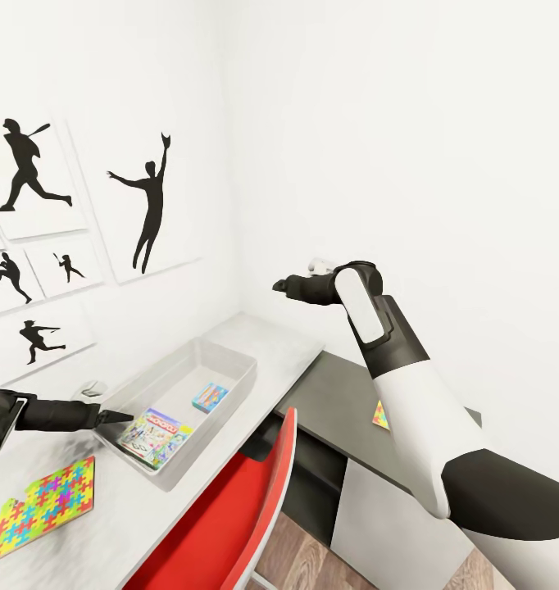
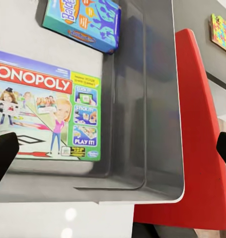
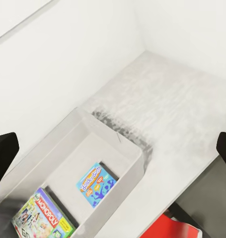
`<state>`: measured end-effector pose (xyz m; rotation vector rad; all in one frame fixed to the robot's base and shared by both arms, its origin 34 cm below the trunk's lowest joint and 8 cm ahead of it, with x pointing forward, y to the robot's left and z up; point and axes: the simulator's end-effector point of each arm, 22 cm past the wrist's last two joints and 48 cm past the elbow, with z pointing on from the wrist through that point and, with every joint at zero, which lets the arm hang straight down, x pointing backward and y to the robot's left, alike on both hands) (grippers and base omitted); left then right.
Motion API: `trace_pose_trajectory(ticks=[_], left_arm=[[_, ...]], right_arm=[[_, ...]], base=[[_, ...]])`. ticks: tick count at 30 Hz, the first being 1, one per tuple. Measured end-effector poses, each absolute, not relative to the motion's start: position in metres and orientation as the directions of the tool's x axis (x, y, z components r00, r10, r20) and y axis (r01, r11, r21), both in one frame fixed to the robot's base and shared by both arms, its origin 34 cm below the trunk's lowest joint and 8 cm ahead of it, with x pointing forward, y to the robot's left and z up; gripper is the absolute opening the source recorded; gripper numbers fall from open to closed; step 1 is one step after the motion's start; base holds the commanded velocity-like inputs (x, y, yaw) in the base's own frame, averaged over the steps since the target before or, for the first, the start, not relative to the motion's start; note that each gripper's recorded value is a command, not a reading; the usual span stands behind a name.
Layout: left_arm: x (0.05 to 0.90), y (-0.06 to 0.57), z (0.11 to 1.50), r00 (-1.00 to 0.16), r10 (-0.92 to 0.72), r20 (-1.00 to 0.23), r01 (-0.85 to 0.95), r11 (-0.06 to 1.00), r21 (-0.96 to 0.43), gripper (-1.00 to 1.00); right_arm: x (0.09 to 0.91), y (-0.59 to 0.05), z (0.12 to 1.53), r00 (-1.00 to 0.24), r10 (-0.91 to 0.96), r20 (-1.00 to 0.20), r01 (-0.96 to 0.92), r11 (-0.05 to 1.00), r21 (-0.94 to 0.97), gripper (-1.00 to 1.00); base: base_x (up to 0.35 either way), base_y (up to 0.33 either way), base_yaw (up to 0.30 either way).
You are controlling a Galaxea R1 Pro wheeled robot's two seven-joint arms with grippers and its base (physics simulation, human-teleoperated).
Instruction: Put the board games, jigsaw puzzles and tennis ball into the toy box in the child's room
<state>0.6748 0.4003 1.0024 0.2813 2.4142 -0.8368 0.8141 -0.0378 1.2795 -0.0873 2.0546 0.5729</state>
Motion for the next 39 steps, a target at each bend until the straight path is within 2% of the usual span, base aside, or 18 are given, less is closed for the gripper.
trace_pose_trajectory(ticks=[22,39], left_arm=[[0.682,0.402,1.029,-0.786,0.011,-0.618,0.398,0.774,-0.493,1.0],[0.674,0.398,1.055,-0.812,-0.051,-0.582,0.352,0.753,-0.556,1.0]], right_arm=[[0.813,-0.038,1.283,-0.532,0.169,-0.83,-0.286,0.886,0.364,1.0],[0.806,-0.039,1.295,-0.532,0.169,-0.83,-0.285,0.887,0.364,1.0]], base=[[0.0,0.0,0.0],[0.0,0.0,0.0]])
